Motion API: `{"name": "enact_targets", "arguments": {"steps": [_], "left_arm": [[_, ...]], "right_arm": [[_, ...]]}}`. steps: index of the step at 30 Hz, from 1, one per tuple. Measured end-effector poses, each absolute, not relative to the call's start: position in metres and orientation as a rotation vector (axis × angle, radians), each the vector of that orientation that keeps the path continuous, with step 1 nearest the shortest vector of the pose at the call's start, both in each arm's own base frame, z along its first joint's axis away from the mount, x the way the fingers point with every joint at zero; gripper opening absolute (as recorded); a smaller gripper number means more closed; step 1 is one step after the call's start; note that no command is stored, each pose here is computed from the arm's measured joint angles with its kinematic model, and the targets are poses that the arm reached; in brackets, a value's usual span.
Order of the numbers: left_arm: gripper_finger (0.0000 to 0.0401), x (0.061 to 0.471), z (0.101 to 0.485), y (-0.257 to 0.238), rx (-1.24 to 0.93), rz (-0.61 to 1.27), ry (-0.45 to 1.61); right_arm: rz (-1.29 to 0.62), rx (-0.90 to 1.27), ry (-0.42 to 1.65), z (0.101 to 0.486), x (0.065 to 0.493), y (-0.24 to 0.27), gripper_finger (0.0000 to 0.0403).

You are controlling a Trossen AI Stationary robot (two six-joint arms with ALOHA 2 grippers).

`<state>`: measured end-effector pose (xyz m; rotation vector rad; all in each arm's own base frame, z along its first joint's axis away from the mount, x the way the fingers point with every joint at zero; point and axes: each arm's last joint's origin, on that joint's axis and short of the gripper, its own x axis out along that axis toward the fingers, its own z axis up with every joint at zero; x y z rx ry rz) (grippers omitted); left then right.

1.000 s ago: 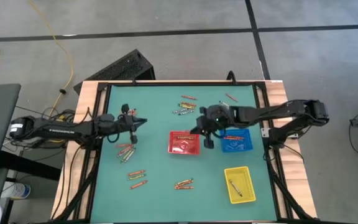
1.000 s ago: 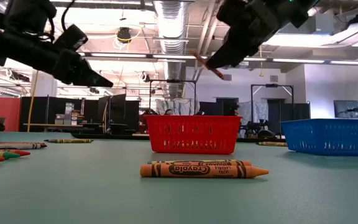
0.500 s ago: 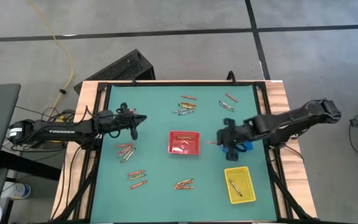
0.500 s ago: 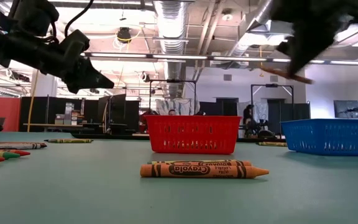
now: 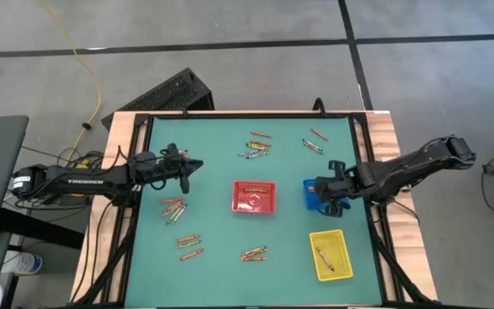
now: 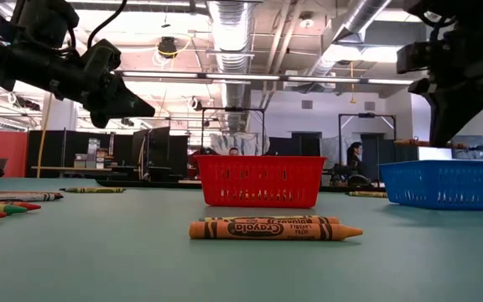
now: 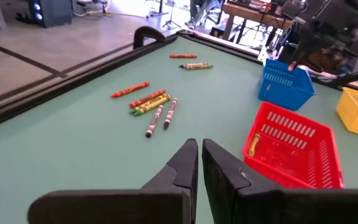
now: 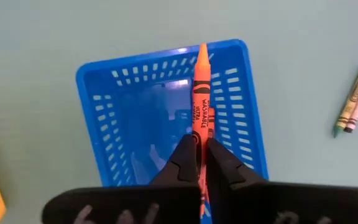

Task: Sort crayons
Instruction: Put the orange crayon into the blue basket, then put the green crayon into the red basket

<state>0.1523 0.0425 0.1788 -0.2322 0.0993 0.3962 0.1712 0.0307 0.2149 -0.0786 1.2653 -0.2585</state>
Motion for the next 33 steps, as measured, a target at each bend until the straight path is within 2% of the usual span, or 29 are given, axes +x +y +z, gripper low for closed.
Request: {"name": "enact_targets", "arguments": {"steps": [7,14,20,25,29,33], "left_arm": [[0.0017,0.152,0.177,0.043,-0.236,0.403,0.118],[0.0056,0.152,0.174,0.043,-0.251,0.422,0.165],[0.0096,0.156,0.201,0.059,-0.217,0.581,0.378],[0.0109,0.163,0.224,0.08,-0.179,0.673,0.56],[0.011,0.168,0.225,0.107,-0.197,0.765,0.711],[0.011,0.169,0.21,0.137,-0.271,0.829,0.871]], "right_arm": [[-0.263,-0.088,1.294,0.211,0.174,0.031,0.0051],[-0.263,-0.087,1.29,0.213,0.174,0.031,0.006],[-0.282,-0.091,1.206,0.235,0.183,0.032,0.006],[-0.29,-0.126,1.081,0.252,0.194,0.033,0.0061],[-0.245,-0.154,0.991,0.257,0.203,0.036,0.0061],[-0.237,-0.136,0.926,0.26,0.209,0.037,0.0061]]}}
